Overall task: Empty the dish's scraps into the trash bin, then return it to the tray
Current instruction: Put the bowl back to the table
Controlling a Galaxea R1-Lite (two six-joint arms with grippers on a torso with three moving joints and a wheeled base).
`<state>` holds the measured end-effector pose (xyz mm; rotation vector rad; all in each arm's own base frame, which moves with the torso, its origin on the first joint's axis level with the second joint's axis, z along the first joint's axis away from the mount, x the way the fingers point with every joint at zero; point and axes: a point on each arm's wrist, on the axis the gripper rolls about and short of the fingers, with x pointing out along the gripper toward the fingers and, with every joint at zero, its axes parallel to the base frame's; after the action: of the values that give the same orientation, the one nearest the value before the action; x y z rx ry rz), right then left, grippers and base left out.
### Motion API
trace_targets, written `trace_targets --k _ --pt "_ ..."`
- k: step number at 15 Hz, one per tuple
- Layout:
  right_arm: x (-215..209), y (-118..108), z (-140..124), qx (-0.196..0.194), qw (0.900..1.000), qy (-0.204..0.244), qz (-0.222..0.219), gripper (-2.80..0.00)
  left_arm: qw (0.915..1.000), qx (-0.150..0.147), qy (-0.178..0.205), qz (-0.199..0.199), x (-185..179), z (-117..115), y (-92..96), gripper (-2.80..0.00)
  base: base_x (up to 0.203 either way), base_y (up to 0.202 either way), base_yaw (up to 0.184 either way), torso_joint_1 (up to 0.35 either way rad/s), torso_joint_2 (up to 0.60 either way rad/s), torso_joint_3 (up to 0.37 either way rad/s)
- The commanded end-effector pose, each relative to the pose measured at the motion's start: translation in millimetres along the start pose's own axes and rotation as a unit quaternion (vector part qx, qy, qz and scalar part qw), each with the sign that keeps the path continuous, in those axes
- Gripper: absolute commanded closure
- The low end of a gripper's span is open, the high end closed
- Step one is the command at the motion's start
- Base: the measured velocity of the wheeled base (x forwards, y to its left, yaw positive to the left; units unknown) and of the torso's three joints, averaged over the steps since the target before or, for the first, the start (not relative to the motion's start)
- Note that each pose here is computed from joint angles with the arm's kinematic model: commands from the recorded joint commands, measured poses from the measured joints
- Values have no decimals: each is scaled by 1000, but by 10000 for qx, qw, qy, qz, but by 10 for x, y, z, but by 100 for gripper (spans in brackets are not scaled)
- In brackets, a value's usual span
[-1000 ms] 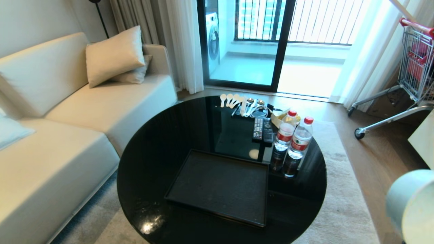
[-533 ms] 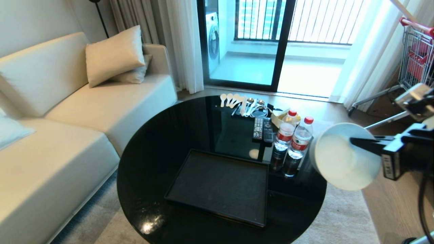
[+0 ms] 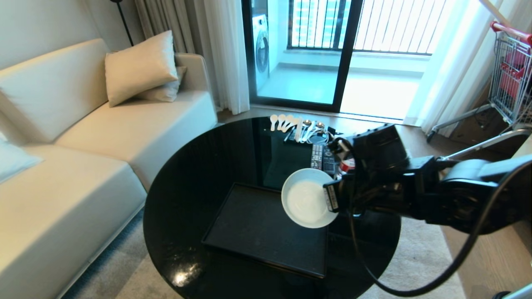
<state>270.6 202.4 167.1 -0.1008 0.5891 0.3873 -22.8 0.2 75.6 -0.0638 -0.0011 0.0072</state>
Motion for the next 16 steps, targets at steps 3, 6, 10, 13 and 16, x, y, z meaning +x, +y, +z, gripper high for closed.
trace_targets --k 3,6,10,13,16 --pt "648 226 -376 730 9927 930 -257 0 10000 -3 -4 2 0 0 0 0 0 0 0 0 0 0" --pt "867 265 -434 993 9871 1195 -386 0 10000 -3 -4 2 0 0 0 0 0 0 0 0 0 0" --pt "1227 306 -539 1373 9804 1318 -509 0 10000 -3 -4 2 0 0 0 0 0 0 0 0 0 0" --pt "1396 230 -617 1544 9759 1408 -633 0 10000 -3 -4 2 0 0 0 0 0 0 0 0 0 0" --pt "1544 96 -655 1667 9722 1451 -773 0 10000 -3 -4 2 0 0 0 0 0 0 0 0 0 0"
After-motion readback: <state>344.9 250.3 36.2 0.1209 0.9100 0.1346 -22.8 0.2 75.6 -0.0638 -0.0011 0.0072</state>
